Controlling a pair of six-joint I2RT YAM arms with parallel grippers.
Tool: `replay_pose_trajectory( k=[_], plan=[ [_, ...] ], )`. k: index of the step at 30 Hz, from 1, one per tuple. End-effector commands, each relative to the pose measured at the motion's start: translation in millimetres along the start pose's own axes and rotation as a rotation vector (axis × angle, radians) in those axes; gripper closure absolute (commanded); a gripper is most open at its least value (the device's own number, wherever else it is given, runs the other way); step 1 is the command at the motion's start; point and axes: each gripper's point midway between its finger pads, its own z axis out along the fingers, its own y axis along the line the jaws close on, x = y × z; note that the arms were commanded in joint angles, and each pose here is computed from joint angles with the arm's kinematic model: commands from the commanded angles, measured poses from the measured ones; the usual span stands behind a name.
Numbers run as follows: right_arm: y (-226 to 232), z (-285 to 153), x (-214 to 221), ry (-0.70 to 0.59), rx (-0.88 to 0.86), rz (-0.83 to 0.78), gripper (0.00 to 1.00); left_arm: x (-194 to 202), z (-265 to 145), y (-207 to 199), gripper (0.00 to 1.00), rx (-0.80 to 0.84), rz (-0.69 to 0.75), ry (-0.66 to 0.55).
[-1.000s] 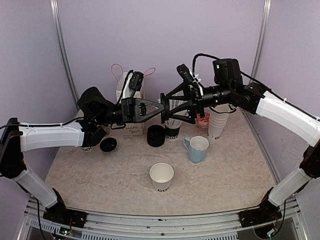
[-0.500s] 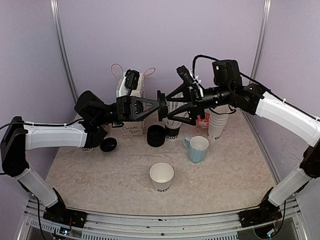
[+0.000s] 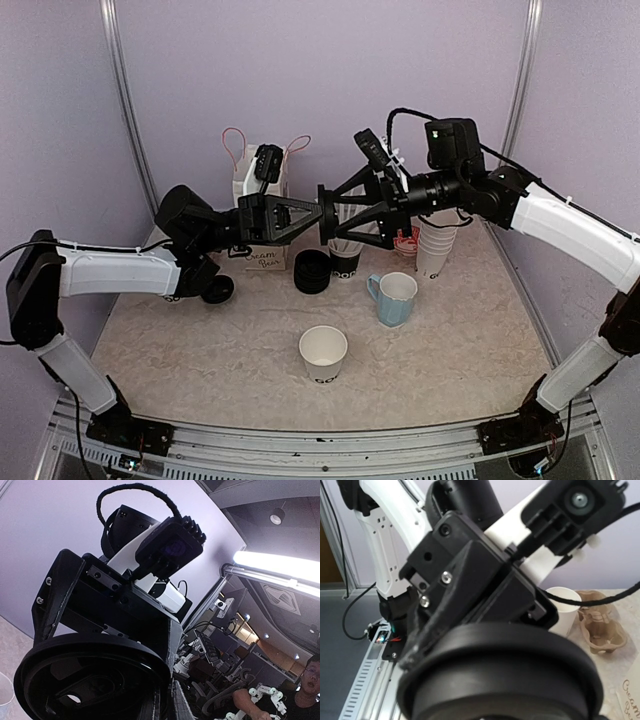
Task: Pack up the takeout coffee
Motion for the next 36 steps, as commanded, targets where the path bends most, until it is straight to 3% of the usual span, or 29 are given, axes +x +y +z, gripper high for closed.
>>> replay_pose_trajectory(
  k=[1,8,10,13,16,17,28,33,36],
  plan=[
    [7,1,-7,-0.021,-0.031,-0.006,0.18,-10,-2,-1,1.0,0.003,0.023,-0.041],
    [-2,6,0,-0.013,-0.004,0.025,0.25,-12,-1,-4,1.0,0.016,0.017,-0.057],
    [-2,8,0,-0.014,-0.014,0.03,0.36,-12,0,-3,1.0,0.017,0.015,-0.058],
    [-3,9,-1,-0.014,-0.018,0.036,0.41,-12,1,-3,1.0,0.018,0.014,-0.06],
    [-4,10,1,-0.01,-0.022,0.044,0.68,-11,3,-3,1.0,0.024,0.012,-0.057],
    [-4,11,2,-0.007,-0.021,0.048,0.73,-11,4,-3,1.0,0.025,0.01,-0.055],
    [-4,6,6,0.012,0.005,0.032,0.95,-10,2,4,1.0,0.011,-0.002,-0.052],
    [-10,-11,8,0.033,0.09,-0.002,0.96,-13,-8,11,0.76,-0.04,-0.011,-0.062],
    [-16,-25,8,0.04,0.142,-0.02,0.96,-12,-12,16,0.69,-0.083,-0.007,-0.057]
  ],
)
